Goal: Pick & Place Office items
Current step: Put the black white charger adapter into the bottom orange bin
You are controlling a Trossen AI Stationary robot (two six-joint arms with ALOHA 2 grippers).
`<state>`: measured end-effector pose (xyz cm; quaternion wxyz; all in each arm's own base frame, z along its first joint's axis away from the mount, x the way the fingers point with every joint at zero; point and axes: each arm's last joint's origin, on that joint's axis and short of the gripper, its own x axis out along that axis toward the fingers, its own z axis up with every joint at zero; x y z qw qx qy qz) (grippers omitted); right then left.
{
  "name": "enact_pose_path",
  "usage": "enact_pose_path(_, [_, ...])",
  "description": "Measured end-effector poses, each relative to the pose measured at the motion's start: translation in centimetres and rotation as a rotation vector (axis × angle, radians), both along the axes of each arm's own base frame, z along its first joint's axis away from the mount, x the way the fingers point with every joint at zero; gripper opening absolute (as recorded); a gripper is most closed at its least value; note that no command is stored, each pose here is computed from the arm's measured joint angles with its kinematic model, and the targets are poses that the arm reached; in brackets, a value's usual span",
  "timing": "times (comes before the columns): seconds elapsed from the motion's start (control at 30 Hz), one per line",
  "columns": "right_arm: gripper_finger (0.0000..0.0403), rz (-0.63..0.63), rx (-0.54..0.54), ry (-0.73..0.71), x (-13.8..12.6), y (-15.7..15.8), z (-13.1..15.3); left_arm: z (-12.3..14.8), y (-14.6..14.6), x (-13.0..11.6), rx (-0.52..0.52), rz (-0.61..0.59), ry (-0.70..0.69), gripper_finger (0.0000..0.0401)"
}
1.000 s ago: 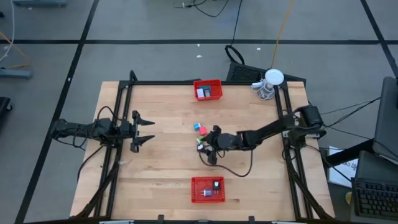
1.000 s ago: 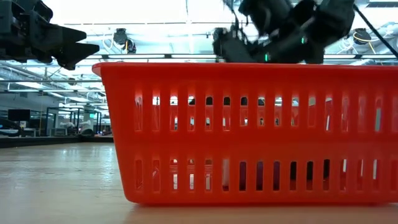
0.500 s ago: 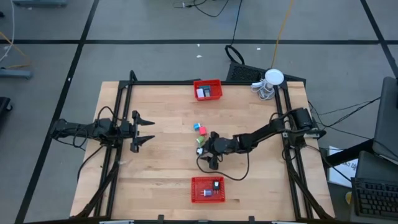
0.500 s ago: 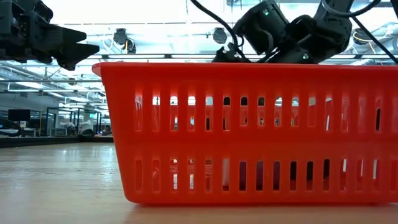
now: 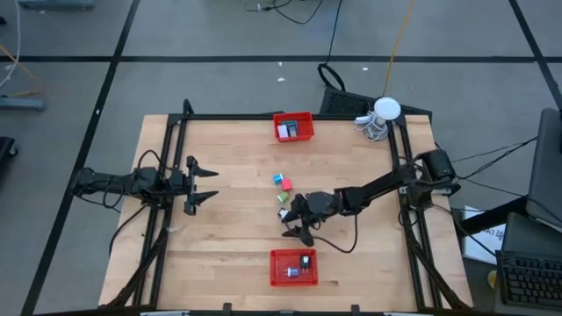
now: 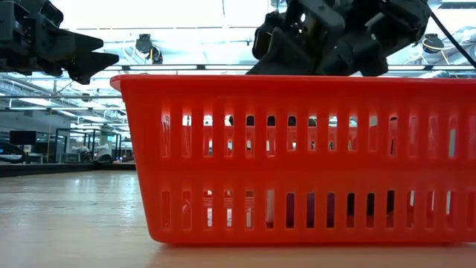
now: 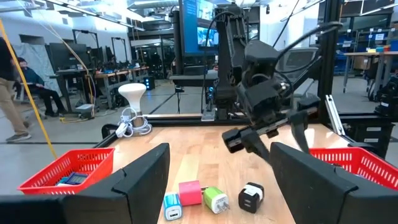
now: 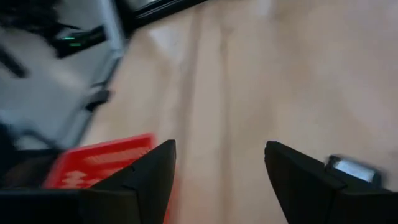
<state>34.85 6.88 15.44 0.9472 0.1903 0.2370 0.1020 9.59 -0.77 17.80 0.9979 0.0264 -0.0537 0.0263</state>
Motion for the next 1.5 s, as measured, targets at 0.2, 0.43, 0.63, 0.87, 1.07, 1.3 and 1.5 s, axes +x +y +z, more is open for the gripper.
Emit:
enact_pose_path(0.2, [0.0227, -0.269, -0.288, -0.012, -0.3, 0.4, -0.3, 0.0, 0.0, 0.0, 0.000, 0.000, 0.000, 0.0274])
enact_pose_path(0.43, [0.0226, -0.331, -0.361, 0.028, -0.9, 1.7, -0.9, 0.0, 0.0, 0.0, 0.000, 0.000, 0.000, 0.0274])
enact_pose_path(0.63, [0.0226, -0.325, -0.363, 0.068, -0.8, 2.1, -2.7, 0.0, 0.0, 0.0, 0.000, 0.000, -0.001, 0.0273])
enact_pose_path(0.87, [0.0226, -0.366, -0.370, 0.079, -0.4, 1.5, -3.8, 0.0, 0.0, 0.0, 0.000, 0.000, -0.005, 0.0273])
enact_pose_path(1.07, [0.0226, -0.364, -0.381, 0.105, -0.4, 1.4, -4.6, 0.0, 0.0, 0.0, 0.000, 0.000, -0.005, 0.0273])
enact_pose_path(1.3, [0.0226, -0.364, -0.380, 0.103, -0.4, 1.4, -4.5, 0.0, 0.0, 0.0, 0.000, 0.000, -0.005, 0.0273])
enact_pose_path(1.5, [0.0226, -0.296, -0.376, 0.109, -0.3, 1.3, -4.6, 0.0, 0.0, 0.0, -0.001, 0.000, -0.005, 0.0273])
